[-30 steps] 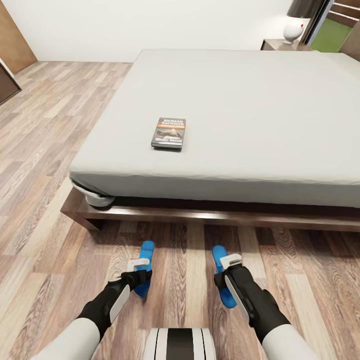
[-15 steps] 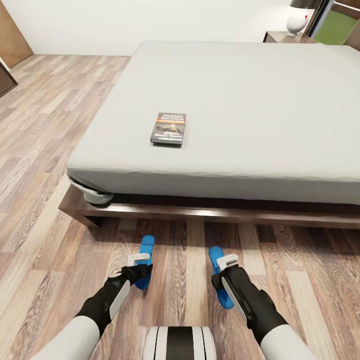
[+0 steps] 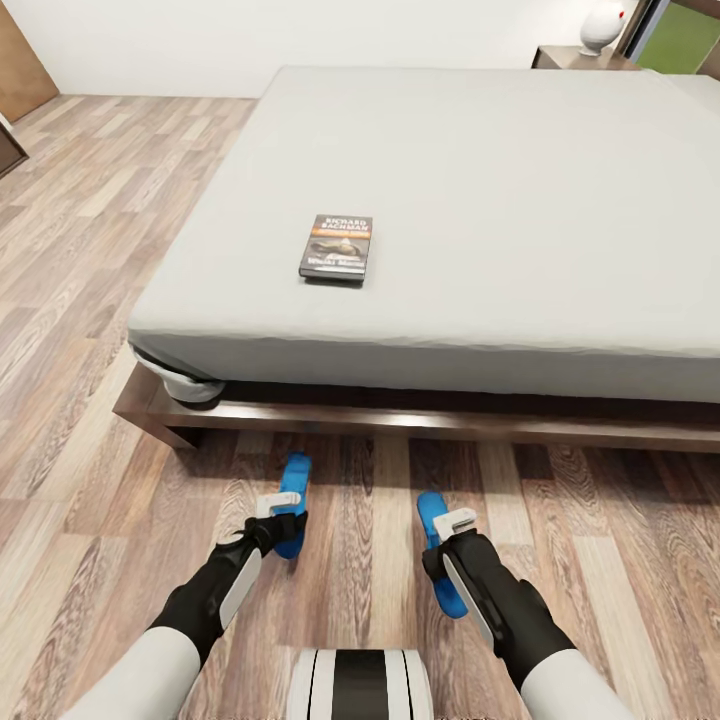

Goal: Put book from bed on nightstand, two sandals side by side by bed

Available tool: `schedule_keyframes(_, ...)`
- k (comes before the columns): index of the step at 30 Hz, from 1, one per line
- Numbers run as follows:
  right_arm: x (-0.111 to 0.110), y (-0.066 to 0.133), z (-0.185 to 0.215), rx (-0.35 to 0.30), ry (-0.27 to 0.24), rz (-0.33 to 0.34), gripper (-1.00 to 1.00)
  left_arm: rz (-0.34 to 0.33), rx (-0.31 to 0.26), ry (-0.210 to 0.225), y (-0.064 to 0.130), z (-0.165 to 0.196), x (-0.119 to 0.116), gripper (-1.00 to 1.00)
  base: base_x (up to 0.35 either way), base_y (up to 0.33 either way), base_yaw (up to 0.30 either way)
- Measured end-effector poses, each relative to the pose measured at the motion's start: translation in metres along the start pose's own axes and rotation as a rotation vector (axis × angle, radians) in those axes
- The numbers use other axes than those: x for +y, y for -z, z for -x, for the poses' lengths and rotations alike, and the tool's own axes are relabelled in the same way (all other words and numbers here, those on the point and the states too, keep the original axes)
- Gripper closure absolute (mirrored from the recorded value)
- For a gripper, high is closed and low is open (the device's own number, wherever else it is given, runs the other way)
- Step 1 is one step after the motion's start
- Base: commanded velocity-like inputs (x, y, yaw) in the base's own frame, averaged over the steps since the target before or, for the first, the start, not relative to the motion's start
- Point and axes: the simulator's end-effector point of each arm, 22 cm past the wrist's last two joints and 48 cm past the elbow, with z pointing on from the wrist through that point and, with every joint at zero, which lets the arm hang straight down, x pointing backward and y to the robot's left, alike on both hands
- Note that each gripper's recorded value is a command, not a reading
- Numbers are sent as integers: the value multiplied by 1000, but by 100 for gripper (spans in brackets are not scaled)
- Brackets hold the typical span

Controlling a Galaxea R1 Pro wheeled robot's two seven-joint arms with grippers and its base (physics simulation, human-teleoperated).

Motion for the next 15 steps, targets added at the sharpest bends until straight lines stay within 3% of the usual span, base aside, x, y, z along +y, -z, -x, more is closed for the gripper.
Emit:
schedule_keyframes(8,-2,-8,-7,16,0,-1,100,-18,-63,-5,3,31,-6,100,0,0,0)
schedule_keyframes(15,-1,-14,-12,31,-2,4,100,-23,-77,-3,1,36,-8,100,0,0,0)
